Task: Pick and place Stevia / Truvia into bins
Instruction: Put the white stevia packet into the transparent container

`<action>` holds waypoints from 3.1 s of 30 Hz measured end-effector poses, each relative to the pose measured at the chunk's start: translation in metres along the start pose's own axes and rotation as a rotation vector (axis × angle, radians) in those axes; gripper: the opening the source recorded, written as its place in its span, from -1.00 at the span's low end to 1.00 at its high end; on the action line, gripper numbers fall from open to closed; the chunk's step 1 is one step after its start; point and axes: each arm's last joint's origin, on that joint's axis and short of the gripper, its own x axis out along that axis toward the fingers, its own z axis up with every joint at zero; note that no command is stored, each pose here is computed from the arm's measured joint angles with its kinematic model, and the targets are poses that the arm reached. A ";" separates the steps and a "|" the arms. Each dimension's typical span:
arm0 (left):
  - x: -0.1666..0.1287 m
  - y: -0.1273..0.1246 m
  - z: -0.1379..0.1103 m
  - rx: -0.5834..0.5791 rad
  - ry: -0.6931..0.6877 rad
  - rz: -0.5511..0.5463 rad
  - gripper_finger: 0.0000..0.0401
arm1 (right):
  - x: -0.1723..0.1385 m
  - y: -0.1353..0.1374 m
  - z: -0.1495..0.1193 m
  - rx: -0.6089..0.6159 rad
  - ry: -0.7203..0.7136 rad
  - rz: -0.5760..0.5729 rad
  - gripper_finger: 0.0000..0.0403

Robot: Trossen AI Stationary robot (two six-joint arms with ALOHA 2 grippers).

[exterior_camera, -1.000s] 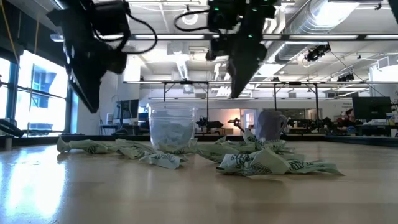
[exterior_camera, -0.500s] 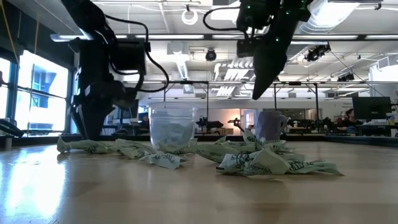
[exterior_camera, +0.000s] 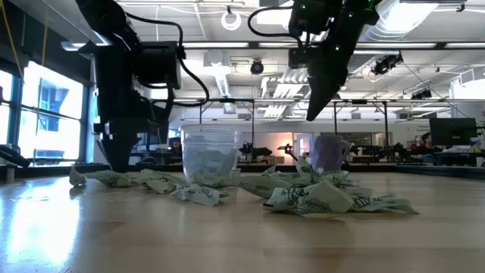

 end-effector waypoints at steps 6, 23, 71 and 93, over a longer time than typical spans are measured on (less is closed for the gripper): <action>-0.026 0.012 0.025 -0.006 -0.129 0.045 -0.83 | -0.015 -0.005 0.000 0.035 -0.049 -0.048 0.29; -0.088 -0.013 0.085 0.184 -0.425 -0.436 -0.85 | -0.030 -0.010 -0.009 0.049 -0.015 -0.045 0.28; -0.143 0.054 -0.058 -0.102 -0.310 -0.357 -0.45 | 0.053 0.044 -0.007 0.175 0.089 0.171 -0.91; -0.081 0.044 -0.077 -0.155 -0.193 -0.559 -0.36 | 0.053 0.073 0.127 -0.132 0.002 0.270 -0.36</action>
